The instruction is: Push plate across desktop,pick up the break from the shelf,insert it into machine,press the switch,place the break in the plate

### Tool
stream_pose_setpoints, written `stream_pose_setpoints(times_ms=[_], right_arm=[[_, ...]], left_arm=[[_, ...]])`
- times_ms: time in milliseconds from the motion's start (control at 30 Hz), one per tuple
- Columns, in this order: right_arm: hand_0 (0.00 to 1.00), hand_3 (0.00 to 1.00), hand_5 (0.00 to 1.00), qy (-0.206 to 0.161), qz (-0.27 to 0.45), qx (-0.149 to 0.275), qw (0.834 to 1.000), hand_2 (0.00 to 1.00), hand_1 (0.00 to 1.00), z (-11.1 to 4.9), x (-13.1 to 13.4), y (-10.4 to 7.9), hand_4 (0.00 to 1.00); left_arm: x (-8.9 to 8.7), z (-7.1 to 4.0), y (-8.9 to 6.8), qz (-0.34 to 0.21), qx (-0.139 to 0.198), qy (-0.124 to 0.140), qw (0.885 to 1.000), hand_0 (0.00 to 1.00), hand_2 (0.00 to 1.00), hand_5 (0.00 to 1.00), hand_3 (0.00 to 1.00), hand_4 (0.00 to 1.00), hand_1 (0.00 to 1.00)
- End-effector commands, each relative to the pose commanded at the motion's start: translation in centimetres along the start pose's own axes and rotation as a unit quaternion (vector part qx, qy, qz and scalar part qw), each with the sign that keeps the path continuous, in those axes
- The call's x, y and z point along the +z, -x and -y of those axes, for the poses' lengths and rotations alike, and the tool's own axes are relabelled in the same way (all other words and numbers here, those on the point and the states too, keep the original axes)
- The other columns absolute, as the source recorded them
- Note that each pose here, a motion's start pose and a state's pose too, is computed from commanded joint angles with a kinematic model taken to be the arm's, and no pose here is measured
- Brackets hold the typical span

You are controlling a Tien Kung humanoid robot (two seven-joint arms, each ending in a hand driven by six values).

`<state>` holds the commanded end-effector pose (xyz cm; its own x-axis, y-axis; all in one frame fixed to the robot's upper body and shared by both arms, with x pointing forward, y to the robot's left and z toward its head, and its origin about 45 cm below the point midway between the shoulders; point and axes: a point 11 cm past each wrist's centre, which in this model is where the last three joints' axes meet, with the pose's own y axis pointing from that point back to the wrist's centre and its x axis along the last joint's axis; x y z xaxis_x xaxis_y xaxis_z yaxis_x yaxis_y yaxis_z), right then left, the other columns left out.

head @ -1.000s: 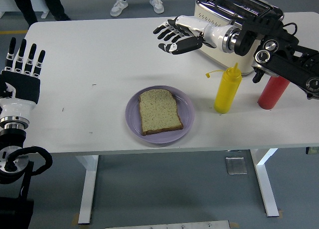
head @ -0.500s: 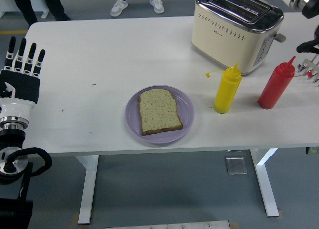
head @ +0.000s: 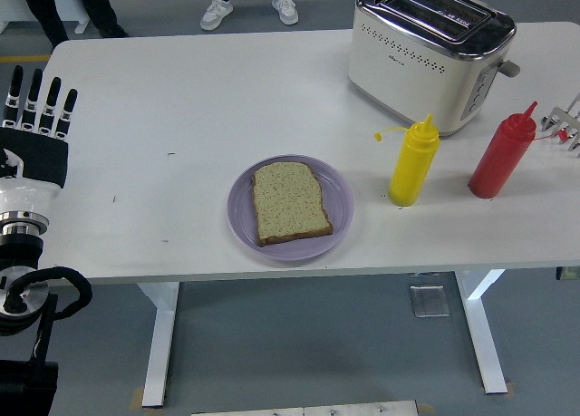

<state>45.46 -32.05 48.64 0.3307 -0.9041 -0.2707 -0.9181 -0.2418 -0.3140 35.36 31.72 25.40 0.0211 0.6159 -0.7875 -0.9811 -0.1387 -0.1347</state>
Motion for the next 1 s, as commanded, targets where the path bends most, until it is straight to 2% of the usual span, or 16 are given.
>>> stream_pose_setpoints(times_ms=[200,267,433,467,700,1000], right_arm=[[0.739,0.773,0.338,-0.002,0.005,0.026,1.000,0.752,0.721,-0.6,0.5,-1.7,0.453],[0.756,0.778,0.370,-0.004,0.012,0.045,0.999,0.758,0.729,-0.9,0.8,-2.8,0.455],[0.756,0.778,0.370,-0.001,0.035,0.092,0.995,0.758,0.729,-2.3,2.1,-6.1,0.455],[0.763,0.776,0.401,0.001,0.039,0.100,0.994,0.757,0.749,-2.7,2.4,-6.7,0.448],[0.766,0.776,0.403,0.006,0.069,0.153,0.986,0.755,0.749,-5.9,4.6,-10.6,0.450],[0.766,0.776,0.405,0.011,0.080,0.196,0.977,0.758,0.750,-10.5,6.8,-13.3,0.452]], left_arm=[[0.1,0.0,-0.1,0.000,0.003,0.002,1.000,0.796,0.831,0.998,0.760,0.622,0.807],[0.1,0.0,-0.2,0.000,0.004,0.002,1.000,0.795,0.833,0.998,0.760,0.621,0.807],[0.2,0.0,-0.2,0.000,0.005,0.004,1.000,0.795,0.833,0.998,0.760,0.621,0.807],[0.2,0.0,-0.2,0.000,0.005,0.004,1.000,0.795,0.833,0.998,0.760,0.621,0.807],[0.3,0.0,-0.3,-0.001,0.006,0.006,1.000,0.795,0.833,0.998,0.761,0.620,0.807],[-0.1,-0.2,-0.5,0.000,0.009,0.000,1.000,0.795,0.833,0.998,0.760,0.620,0.806]])
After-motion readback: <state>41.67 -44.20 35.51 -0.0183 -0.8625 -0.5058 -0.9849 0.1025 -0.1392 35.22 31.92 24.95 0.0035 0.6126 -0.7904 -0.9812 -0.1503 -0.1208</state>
